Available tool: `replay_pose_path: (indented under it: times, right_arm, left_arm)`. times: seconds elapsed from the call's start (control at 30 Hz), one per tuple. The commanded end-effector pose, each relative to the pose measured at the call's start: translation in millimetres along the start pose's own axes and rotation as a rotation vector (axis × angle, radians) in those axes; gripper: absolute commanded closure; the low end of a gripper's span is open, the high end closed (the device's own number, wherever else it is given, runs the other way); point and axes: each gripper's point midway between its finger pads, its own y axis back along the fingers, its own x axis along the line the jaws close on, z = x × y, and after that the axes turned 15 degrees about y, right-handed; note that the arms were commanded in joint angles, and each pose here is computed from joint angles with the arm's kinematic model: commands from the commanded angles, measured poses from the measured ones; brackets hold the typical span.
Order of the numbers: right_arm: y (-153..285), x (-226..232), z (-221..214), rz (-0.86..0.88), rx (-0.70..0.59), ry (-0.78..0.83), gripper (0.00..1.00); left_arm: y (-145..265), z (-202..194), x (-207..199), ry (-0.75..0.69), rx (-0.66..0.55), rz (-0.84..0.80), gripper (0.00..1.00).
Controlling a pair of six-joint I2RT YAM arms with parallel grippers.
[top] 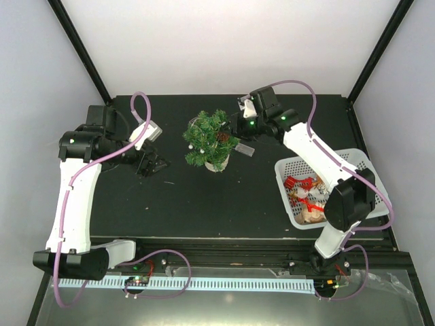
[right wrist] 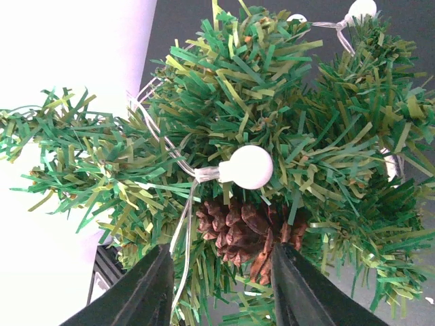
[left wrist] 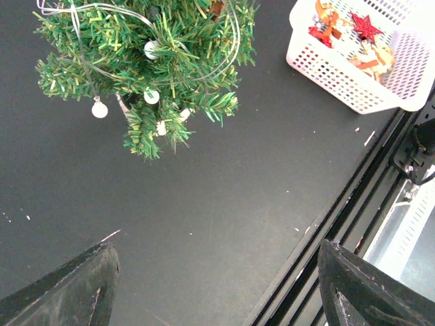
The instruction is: Decorate the small christmas tree
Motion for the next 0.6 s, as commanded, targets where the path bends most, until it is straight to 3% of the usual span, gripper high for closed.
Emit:
replay_pose_path:
  times: [0.0,0.13,0.27,0.4,0.57]
  right_arm:
    - [-3.5,1.0,7.1,-0.006,-0.015,0.009,0.56]
    - [3.4,1.0,12.1,-0.03,-0.036,0.021,0.49]
    - [28.4,-2.2,21.7,-0.124,-0.084,0.057,0.48]
    - [66.8,-16.2,19.9,-0.289,-0.117,0.081,0.48]
    - [126.5,-58.2,-18.8,-0.569,-0.059,0.043,0.5]
  left_arm:
    - [0.5,1.1,-4.3,-0.022,-0.009,-0.016,0.2]
    - [-0.3,1.8,-4.2,-0.02,-0.009,-0.02,0.2]
    - [-1.8,1.5,-3.6,-0.016,-0.003,-0.025,0.2]
    - [-2.3,4.4,-2.2,-0.023,-0.008,-0.023,0.2]
    - [-3.3,13.3,1.6,-0.045,-0.032,-0.011,0.2]
